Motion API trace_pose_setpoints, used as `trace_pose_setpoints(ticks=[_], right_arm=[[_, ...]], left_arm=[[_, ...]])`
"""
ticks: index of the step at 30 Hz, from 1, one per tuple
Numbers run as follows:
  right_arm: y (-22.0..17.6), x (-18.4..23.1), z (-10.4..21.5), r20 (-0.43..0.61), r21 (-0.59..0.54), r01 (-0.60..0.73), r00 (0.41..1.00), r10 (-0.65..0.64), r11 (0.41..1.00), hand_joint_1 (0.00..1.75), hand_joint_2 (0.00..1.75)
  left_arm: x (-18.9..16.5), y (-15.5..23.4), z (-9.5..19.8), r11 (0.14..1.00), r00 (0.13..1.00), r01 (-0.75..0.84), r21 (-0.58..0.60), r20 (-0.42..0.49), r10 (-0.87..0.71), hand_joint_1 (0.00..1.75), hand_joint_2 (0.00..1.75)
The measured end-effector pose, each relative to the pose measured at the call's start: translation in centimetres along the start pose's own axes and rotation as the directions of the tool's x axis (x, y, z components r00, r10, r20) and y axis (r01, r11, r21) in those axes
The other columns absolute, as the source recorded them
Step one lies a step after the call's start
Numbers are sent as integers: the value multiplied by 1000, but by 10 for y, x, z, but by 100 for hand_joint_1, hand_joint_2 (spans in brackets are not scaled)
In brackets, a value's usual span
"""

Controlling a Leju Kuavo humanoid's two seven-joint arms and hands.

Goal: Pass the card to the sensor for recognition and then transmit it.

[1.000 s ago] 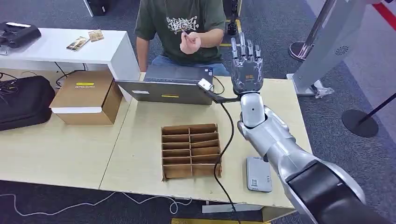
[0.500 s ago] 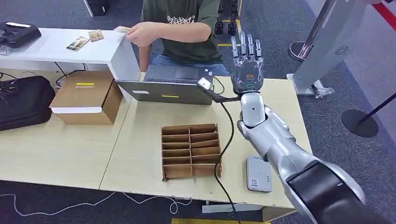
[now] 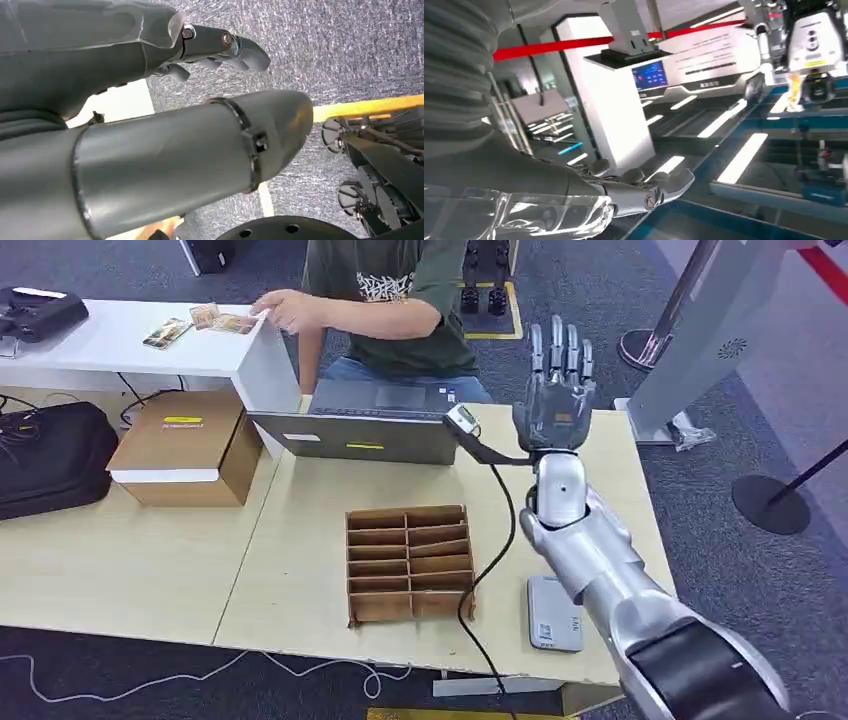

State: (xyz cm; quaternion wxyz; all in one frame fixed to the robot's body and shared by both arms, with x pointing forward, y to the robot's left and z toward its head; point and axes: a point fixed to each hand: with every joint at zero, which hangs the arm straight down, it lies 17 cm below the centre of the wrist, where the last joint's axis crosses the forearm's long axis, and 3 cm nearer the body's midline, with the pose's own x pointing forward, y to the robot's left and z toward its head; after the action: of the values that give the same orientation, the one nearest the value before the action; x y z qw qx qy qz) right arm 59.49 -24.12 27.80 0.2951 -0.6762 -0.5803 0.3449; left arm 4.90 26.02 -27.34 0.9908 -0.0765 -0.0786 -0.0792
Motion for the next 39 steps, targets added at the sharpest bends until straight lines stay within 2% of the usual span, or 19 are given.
trace_pose_setpoints(ticks=[8,21,34,39], right_arm=[[1,-48,48,-141,-20,-6,990,3,1000,0,175],[-10,-89,144,-109,56,-63,992,69,996,0,175],[-27,-100,156,-116,37,-55,992,59,998,0,175],[-28,-100,177,-122,108,-62,990,75,992,0,175]], left_arm=[[-1,-2,0,1000,1000,-30,-3,1,30,0,0],[-5,-6,0,998,998,-64,-5,6,64,0,0],[-5,-6,0,998,998,-65,-5,6,65,0,0],[-4,-10,0,996,996,-84,-10,18,84,0,0]])
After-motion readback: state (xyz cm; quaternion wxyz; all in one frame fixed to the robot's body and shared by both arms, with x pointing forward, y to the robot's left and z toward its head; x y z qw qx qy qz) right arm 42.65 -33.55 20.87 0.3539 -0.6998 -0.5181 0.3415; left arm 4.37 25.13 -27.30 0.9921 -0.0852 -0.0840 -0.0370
